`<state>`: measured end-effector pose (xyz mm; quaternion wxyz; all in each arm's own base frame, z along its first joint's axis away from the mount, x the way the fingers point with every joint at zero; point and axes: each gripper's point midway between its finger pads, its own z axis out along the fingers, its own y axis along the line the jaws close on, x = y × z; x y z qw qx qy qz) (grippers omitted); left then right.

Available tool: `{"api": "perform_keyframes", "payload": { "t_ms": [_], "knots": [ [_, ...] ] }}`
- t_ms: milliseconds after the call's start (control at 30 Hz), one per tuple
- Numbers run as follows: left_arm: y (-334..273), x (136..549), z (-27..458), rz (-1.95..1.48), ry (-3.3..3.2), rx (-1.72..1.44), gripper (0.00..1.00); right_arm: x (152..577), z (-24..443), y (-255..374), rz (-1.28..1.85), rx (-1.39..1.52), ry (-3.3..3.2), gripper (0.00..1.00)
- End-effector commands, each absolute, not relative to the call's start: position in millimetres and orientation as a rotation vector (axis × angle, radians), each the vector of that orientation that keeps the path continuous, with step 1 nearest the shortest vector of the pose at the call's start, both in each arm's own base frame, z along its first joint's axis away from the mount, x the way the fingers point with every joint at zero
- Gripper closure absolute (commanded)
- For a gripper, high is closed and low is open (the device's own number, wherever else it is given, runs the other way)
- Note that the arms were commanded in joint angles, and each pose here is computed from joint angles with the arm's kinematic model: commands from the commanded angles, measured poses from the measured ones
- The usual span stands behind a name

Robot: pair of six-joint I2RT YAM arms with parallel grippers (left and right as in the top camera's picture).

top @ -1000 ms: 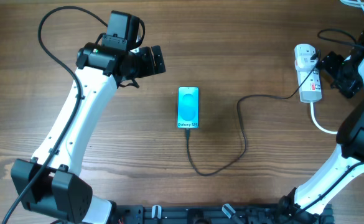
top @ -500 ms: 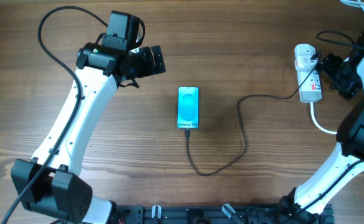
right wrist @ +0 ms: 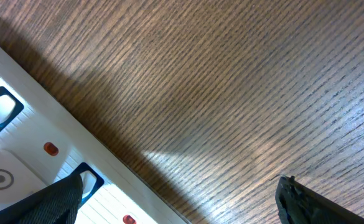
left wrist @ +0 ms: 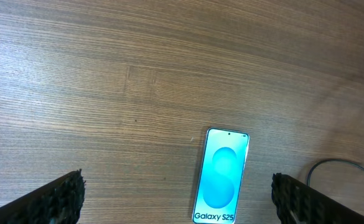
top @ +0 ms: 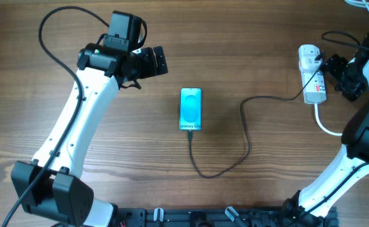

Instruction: Plug charger to phone and switch on socket

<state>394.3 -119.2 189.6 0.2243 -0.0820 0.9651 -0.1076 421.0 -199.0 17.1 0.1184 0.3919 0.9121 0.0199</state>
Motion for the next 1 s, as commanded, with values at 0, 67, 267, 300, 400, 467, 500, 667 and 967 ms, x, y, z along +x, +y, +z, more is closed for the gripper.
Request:
{"api": "perform_keyframes", "payload": {
  "t_ms": [0,67,267,300,400,467,500,667,967],
  "knots": [
    [-115.1,395.3,185.9,-0.274,2.667,-0.254,0.0,416.8,4.1,-184.5,0.12,1.127,2.726,0.0],
    [-115.1,395.3,185.9,-0.274,2.667,-0.254,0.0,416.5,4.1,-184.4,0.119,1.126,2.728,0.0],
    [-115.1,395.3,185.9,-0.274,2.667,-0.254,0.0,418.6,4.6,-180.4,0.158,1.121,2.725,0.0],
    [-115.1,395.3,185.9,-0.274,2.667,-0.254,0.0,418.6,4.6,-180.3,0.159,1.121,2.725,0.0],
    [-115.1,395.3,185.9,-0.274,2.667,-0.254,0.0,419.8,5.0,-177.3,0.184,1.094,2.733,0.0],
    [-115.1,395.3,185.9,-0.274,2.667,-0.254,0.0,419.7,4.9,-176.9,0.181,1.082,2.739,0.0],
    [-115.1,395.3,185.9,-0.274,2.667,-0.254,0.0,419.5,4.8,-176.8,0.182,1.083,2.739,0.0],
    [-115.1,395.3,185.9,-0.274,2.667,-0.254,0.0,418.0,4.5,-176.1,0.183,1.086,2.745,0.0],
    [-115.1,395.3,185.9,-0.274,2.667,-0.254,0.0,392.6,27.7,-187.6,0.041,1.256,2.73,0.0]
  ]
}}
